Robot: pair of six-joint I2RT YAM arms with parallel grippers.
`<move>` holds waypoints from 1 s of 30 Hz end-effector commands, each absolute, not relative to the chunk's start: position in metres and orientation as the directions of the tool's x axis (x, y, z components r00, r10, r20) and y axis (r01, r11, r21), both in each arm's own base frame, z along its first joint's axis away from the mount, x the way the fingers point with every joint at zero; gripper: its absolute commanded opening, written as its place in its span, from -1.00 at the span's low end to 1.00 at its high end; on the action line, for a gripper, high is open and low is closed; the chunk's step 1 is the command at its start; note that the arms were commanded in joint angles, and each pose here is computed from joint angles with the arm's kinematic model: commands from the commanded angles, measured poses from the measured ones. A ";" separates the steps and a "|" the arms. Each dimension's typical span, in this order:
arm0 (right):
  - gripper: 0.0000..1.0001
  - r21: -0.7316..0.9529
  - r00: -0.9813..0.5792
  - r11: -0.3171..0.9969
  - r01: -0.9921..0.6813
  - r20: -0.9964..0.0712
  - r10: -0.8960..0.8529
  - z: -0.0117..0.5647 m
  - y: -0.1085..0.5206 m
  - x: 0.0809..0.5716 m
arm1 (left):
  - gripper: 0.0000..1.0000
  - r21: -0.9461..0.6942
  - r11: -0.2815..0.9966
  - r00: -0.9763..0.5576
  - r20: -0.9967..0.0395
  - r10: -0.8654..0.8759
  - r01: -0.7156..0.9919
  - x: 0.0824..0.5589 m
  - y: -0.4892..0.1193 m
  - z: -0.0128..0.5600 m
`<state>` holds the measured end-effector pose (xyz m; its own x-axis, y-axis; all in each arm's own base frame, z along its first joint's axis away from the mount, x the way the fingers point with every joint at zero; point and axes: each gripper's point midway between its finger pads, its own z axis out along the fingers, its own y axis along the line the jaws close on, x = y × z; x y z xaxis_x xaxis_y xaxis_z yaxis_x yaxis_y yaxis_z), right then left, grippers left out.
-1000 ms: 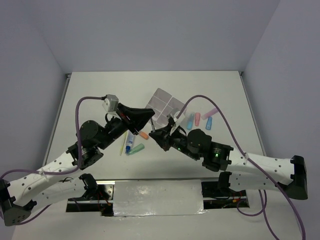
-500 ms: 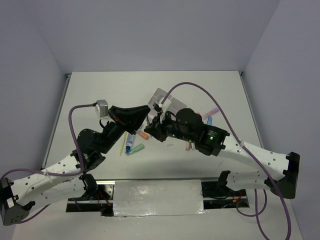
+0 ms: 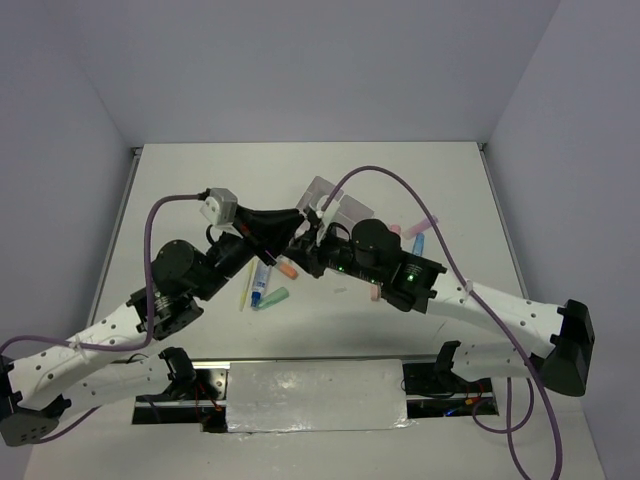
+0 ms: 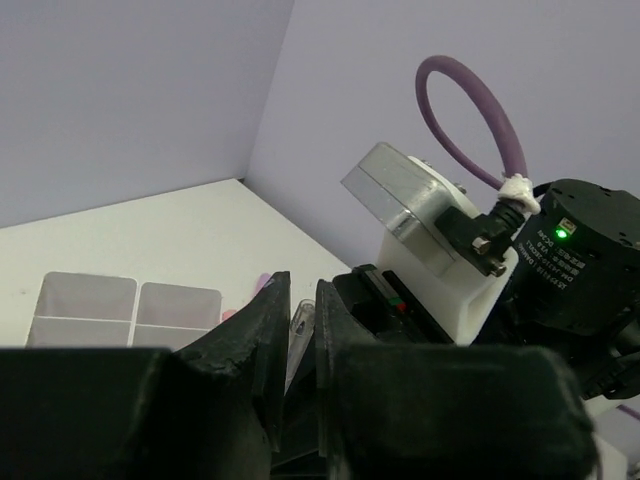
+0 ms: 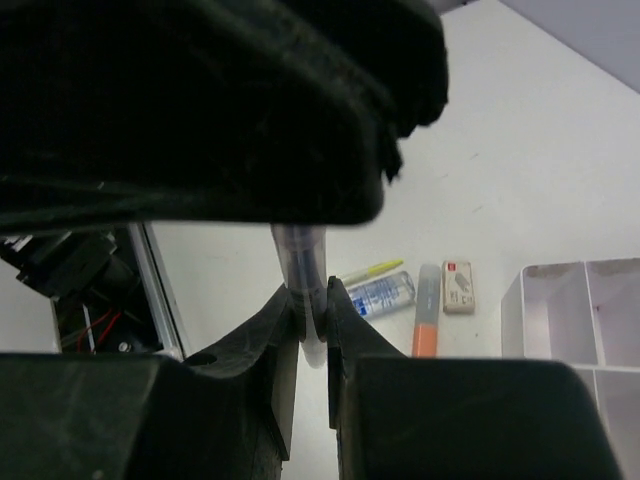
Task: Sort the stationery into containers
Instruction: Close the pen cap on the pen, then place the pen in the storage box.
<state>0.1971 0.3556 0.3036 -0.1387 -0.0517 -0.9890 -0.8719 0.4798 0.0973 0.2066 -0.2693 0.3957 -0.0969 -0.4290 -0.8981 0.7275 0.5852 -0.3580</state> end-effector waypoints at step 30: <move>-1.00 0.093 -0.061 0.956 -0.277 -0.995 0.079 0.232 0.228 0.427 | 0.99 -0.115 0.985 -0.241 -0.967 -0.081 0.129 0.192 -0.082 0.299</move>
<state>0.4100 0.2312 0.1962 -0.1525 0.0059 -0.9883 -0.3137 0.9480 0.0541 0.1936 -0.0912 0.2873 -0.2834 -0.0012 -0.9590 0.1551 0.9868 -0.0471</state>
